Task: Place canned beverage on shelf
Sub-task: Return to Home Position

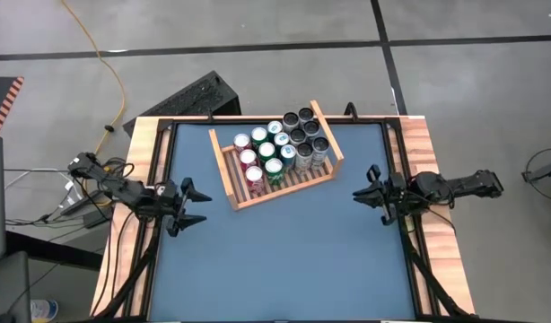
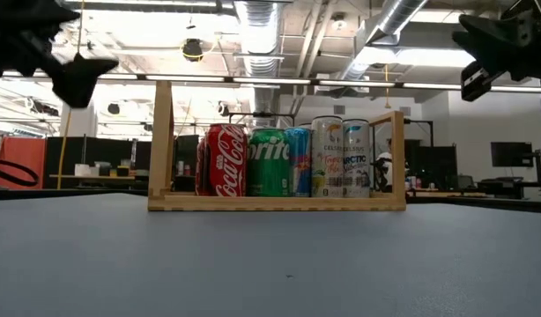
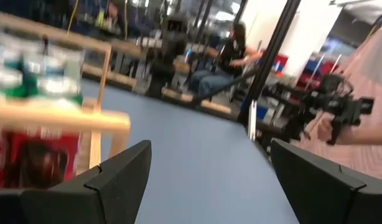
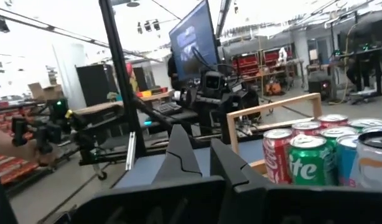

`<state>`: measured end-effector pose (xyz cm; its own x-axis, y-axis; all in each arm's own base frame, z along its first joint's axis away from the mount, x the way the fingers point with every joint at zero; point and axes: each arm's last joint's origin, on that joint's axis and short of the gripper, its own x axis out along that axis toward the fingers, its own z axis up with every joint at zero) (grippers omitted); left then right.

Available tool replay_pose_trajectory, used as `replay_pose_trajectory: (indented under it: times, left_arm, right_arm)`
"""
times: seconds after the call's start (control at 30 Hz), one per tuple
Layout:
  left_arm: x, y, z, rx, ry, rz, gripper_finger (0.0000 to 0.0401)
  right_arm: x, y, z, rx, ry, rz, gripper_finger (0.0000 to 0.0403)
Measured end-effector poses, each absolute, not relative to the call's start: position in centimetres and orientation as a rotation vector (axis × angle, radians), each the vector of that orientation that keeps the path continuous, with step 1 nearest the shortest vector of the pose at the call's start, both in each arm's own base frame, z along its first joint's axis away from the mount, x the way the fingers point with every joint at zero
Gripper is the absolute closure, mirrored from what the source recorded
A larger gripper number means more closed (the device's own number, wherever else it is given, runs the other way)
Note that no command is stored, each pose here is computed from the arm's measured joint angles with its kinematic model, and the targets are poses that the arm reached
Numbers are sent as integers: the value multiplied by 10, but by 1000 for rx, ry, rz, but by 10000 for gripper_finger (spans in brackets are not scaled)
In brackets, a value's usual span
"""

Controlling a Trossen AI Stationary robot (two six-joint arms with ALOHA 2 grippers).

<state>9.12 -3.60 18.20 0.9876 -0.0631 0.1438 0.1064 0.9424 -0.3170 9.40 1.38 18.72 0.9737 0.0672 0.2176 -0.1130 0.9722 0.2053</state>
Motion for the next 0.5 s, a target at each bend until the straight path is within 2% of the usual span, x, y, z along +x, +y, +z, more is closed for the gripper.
replay_pose_trajectory:
  times: [0.1,0.23,0.5]
  left_arm:
    - [92,-36,176,-356,-72,-82,85]
    - [92,-36,170,-364,-15,-69,85]
    - [92,-35,170,-443,-22,-20,85]
  right_arm:
    - [94,13,187,214,-208,78,403]
    - [96,13,174,187,-72,57,403]
    - [99,16,166,278,24,89,403]
